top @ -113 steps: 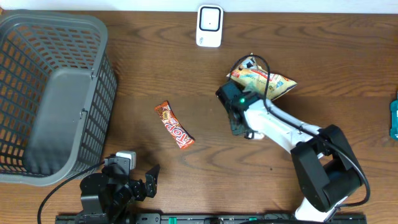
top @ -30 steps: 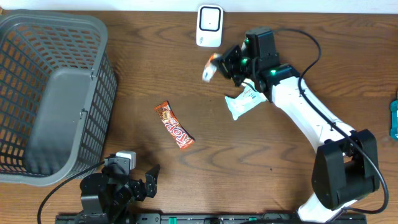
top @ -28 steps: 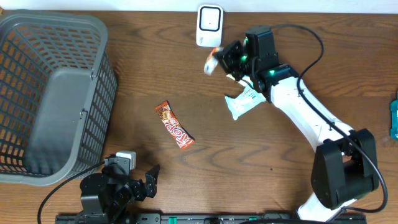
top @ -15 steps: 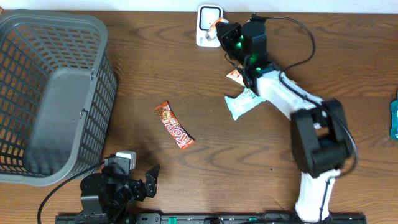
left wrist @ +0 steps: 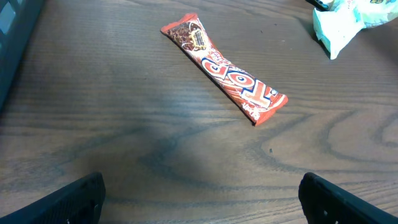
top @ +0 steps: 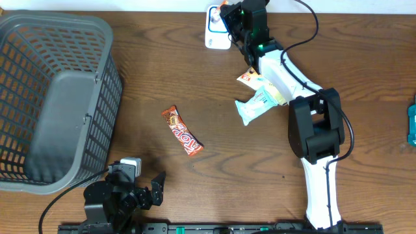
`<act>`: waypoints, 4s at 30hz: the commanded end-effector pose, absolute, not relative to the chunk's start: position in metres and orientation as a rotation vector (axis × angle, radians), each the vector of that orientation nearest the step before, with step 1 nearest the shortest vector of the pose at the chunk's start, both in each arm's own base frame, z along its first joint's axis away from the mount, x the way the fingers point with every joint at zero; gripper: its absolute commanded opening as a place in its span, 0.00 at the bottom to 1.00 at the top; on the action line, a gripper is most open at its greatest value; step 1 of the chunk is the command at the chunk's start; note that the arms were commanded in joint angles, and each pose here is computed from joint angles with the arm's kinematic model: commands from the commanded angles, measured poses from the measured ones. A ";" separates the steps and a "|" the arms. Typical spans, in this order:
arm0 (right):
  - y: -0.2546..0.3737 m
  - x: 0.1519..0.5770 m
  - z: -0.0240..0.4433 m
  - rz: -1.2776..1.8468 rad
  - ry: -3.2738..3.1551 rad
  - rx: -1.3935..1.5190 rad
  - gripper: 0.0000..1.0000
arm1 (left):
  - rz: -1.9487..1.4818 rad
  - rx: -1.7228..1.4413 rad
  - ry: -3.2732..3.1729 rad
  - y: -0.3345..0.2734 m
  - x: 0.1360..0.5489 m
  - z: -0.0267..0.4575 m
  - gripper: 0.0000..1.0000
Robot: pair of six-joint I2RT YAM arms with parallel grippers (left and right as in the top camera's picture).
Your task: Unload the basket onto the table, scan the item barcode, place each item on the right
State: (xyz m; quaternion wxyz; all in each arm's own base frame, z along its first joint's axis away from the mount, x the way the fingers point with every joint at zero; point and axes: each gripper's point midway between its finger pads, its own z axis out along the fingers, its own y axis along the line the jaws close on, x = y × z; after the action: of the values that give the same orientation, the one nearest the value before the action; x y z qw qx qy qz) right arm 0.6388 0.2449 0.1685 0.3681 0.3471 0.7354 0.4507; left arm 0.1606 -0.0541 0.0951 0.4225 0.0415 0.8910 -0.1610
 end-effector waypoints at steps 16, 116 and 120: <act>0.081 0.577 0.235 0.464 2.105 0.816 0.01 | -0.391 0.109 2.232 -0.053 0.160 0.095 0.99; 0.161 0.414 0.021 0.132 2.835 1.181 0.59 | -0.391 0.109 2.232 -0.053 0.160 0.095 0.99; 0.153 0.417 0.020 0.108 2.819 1.196 0.31 | -0.391 0.109 2.232 -0.053 0.160 0.095 0.99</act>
State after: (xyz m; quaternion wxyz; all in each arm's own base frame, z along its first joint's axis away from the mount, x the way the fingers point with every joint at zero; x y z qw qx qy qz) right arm 0.4096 0.1630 0.0208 0.0264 0.3750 0.9256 0.0449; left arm 0.1606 -0.0541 0.0951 0.4225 0.0415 0.8910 -0.1610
